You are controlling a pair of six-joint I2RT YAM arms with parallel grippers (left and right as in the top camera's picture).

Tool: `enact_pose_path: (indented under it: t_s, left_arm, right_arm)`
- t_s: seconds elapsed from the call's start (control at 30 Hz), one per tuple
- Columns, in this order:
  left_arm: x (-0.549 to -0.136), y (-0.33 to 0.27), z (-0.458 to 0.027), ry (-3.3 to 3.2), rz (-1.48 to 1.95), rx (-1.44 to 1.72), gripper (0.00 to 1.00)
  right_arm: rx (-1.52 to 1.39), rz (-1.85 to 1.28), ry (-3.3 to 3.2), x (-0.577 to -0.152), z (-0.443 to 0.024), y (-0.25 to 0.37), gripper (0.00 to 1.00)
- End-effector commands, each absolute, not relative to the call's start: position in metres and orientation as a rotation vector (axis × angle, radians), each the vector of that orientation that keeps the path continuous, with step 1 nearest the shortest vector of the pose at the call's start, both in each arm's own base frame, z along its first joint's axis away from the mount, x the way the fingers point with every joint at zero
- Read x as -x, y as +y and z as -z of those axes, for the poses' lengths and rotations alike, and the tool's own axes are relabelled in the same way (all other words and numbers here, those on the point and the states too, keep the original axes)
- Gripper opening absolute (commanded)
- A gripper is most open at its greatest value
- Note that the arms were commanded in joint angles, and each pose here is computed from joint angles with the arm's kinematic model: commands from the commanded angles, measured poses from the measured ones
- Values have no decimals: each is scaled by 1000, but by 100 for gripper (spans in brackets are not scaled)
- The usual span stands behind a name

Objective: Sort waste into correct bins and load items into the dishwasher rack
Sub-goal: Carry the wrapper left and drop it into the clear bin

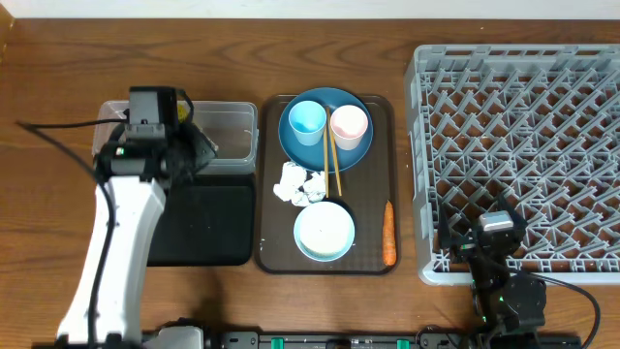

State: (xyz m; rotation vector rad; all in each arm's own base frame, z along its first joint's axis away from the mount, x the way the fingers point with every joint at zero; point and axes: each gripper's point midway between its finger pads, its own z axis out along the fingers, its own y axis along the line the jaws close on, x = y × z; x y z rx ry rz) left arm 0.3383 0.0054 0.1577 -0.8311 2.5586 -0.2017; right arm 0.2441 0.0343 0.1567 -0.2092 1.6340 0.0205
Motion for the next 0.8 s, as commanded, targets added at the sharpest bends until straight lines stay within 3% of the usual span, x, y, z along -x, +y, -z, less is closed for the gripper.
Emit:
enact_pose_path:
  t_s: [0.0,0.2,0.23,0.3,0.47,0.63,0.77]
  left_arm:
    - [-353,20,-141,2571,165,866,6]
    - [-369,41,-125,2539,151,930,6]
    - [-371,43,-125,2532,150,936,11]
    - [-373,48,-126,2515,151,945,39]
    - [-379,46,-143,2480,183,874,63]
    - [-377,37,-179,2414,251,818,72]
    - [-355,25,-207,2391,269,775,71]
  right_arm:
    - [221,-21,1638,-244,-155,36,99]
    - [221,-21,1638,-244,-155,36,99]
    - [221,-21,1638,-244,-155,36,99]
    - [221,-21,1638,-244,-155,36,99]
    - [221,-21,1638,-244,-155,36,99]
    - [221,-21,1638,-244,-155,36,99]
    - [221,-21,1638,-244,-155,36,99]
